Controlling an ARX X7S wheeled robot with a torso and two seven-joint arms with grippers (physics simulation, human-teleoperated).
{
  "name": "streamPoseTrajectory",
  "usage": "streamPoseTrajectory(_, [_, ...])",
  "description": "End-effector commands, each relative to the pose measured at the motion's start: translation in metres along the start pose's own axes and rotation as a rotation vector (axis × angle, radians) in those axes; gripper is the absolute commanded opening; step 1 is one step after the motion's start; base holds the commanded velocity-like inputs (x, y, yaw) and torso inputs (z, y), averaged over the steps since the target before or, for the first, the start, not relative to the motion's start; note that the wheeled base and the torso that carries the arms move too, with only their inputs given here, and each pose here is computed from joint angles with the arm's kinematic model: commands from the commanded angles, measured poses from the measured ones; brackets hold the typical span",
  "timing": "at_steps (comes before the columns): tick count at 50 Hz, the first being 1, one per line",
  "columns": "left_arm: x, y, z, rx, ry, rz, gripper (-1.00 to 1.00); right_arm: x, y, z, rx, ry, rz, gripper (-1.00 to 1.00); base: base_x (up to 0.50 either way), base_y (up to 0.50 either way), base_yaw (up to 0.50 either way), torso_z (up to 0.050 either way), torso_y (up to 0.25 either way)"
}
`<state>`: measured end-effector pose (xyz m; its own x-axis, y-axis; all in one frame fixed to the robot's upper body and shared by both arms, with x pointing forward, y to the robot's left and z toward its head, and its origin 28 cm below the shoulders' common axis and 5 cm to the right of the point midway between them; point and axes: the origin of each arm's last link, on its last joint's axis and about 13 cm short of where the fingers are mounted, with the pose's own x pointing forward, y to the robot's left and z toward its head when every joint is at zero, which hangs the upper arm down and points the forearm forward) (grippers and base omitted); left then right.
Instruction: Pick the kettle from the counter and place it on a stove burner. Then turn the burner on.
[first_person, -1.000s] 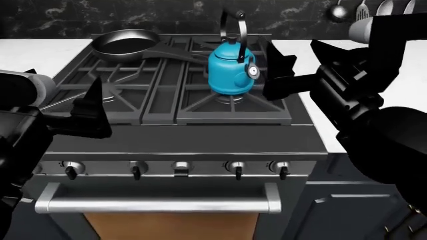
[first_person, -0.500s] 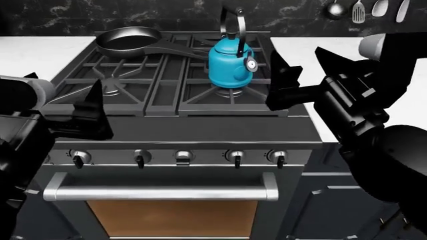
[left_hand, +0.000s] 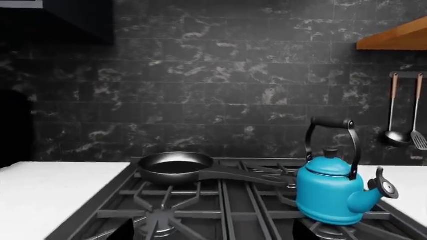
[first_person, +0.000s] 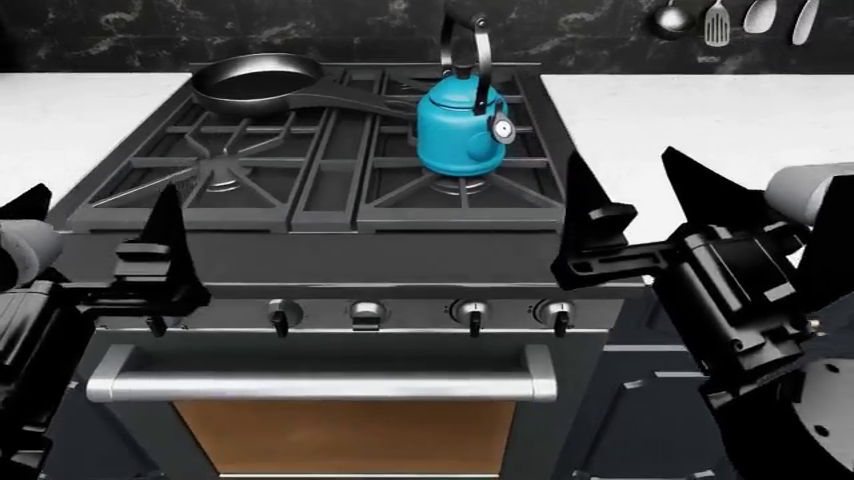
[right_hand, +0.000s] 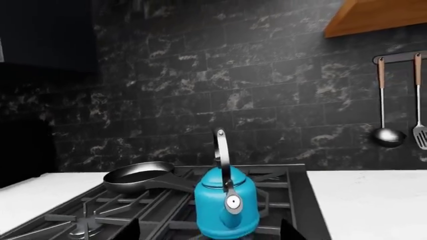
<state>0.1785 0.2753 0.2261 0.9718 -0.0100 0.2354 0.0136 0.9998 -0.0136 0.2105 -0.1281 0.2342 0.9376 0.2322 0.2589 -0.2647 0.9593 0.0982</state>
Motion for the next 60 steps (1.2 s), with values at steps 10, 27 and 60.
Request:
streamPoseTrajectory(10, [-0.036, 0.006, -0.02, -0.032, -0.045, 0.034, 1.0, -0.033, -0.003, -0.011, 0.029, -0.009, -0.046, 1.0, 0.0, 0.0, 0.0, 0.0, 0.0])
streamPoseTrajectory(27, [-0.046, 0.008, -0.033, -0.009, -0.051, 0.039, 1.0, -0.042, -0.003, -0.024, 0.05, 0.011, -0.068, 1.0, 0.0, 0.0, 0.0, -0.001, 0.0])
streamPoseTrajectory(60, [-0.047, 0.01, -0.038, -0.026, -0.029, 0.062, 1.0, -0.049, -0.006, -0.035, 0.063, 0.039, -0.094, 1.0, 0.0, 0.0, 0.0, -0.02, 0.0])
